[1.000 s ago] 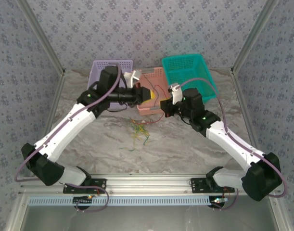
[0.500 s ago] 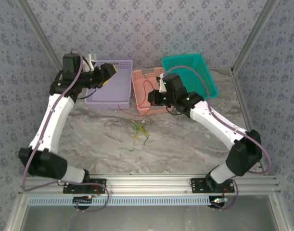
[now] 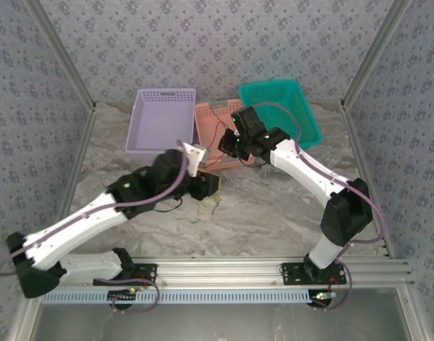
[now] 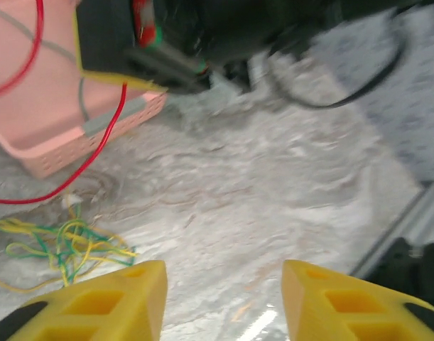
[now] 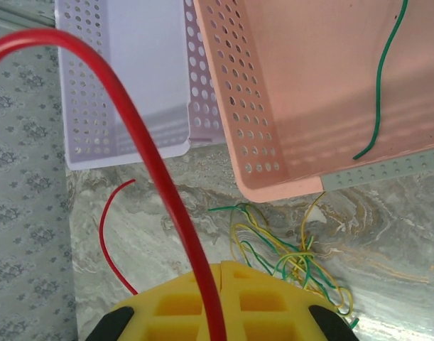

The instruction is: Untangle the cables

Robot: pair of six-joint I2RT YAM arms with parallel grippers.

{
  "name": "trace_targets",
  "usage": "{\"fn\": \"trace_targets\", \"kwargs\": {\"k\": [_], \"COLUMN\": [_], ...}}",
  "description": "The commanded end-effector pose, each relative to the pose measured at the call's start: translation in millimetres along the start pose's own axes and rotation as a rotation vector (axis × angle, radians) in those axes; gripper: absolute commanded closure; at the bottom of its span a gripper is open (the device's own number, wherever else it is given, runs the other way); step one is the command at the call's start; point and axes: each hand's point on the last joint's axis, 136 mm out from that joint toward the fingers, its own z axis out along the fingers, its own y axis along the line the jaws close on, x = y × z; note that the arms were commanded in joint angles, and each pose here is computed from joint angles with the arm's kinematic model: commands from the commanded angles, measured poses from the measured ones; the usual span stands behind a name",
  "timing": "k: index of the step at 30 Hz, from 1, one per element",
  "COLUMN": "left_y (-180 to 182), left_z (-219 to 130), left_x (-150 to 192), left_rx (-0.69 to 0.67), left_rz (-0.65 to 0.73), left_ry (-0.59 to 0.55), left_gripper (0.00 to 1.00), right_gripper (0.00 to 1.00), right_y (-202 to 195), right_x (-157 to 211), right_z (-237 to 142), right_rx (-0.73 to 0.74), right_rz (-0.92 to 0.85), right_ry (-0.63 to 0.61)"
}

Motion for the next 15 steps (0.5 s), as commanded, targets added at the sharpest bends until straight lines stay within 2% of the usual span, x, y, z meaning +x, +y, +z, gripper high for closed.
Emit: {"fn": "trace_targets", "kwargs": {"k": [1,3,5,7,10,12,15], "left_y": [25.0,37.4,48.4,52.3,37.3,33.7,23.0], "left_z": [9.2,8.2,0.9,-9.9,-31.3,-34.6,-27.1], "left_x": [-14.9,-19.7,-28.2,-39.3,-62.2,-64.2,-62.4], "left_rx": [-0.188,-0.239,-0.22,-0.103,0.113,0.206,0.352], "left_rz": [0.1,0.049,-0.087,-0.31,-0.618,-0.836,-1.101], "left_ry": [-0.056,-0.079,-0.123,-0.201,-0.337,-0.358,-0.354], "left_gripper": [0.45,0.33,0.23,0.16,0.12,0.07,0.08], "right_gripper": [1.0,1.0,1.0,1.0,1.0,1.0,1.0], "right_y": [16.6,17.1,12.9,11.3,8.1,8.2,14.9], "right_x": [3.9,6.6,9.6,13.8,14.4,13.4,13.2], "right_z": [-13.2,-19.2,-23.6,-23.3,-24.6,-26.6,-29.7], "right_rx": [-0.032,-0.016,0.006,-0.017,-0.021,-0.025,-0.047], "right_rz": [0.003,-0.043,-0.081,-0.118,-0.174,-0.202,-0.246], "right_ry": [0.008,-0.009,-0.034,-0.052,-0.116,-0.165,-0.227]}}
